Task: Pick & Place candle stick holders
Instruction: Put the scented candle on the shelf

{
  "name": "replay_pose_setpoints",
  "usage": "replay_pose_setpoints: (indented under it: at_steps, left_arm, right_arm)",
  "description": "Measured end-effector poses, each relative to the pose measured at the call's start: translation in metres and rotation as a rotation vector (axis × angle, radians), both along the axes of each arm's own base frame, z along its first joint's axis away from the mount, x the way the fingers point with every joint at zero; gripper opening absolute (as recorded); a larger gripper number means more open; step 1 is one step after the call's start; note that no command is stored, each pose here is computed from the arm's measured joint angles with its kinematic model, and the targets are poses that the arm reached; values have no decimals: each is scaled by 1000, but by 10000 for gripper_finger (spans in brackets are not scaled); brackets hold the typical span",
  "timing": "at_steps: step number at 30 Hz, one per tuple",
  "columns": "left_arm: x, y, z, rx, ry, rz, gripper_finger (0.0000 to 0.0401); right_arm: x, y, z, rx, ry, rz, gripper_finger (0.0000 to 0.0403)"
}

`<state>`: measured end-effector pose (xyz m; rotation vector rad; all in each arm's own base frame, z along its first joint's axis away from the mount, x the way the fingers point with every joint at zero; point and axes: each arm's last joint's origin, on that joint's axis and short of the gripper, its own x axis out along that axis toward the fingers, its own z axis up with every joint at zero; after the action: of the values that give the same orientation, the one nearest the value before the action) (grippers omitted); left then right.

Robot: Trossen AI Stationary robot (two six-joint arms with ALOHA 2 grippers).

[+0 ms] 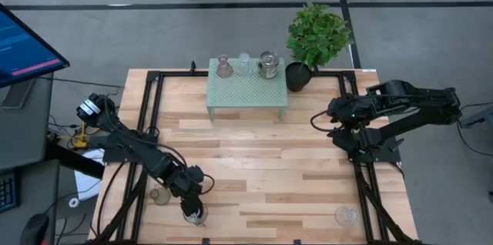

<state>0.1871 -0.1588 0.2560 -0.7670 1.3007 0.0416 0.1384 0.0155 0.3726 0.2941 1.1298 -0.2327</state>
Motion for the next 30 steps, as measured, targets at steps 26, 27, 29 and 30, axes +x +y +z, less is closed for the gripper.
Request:
replay_pose_setpoints:
  at_steps: [26, 27, 29, 30]
  left_arm:
    - [24, 11, -18, 29, 65, 40, 5]
    - [27, 15, -18, 31, 63, 65, 4]
    - [32, 23, -18, 29, 66, 113, 3]
    - [34, 27, -18, 28, 66, 133, 3]
  right_arm:
    - [0, 0, 0, -16, 2, 34, 255]
    - [0, 0, 0, -16, 2, 33, 255]
    - [0, -1, 0, -32, 0, 26, 255]
    - [0, -1, 0, -36, -1, 24, 255]
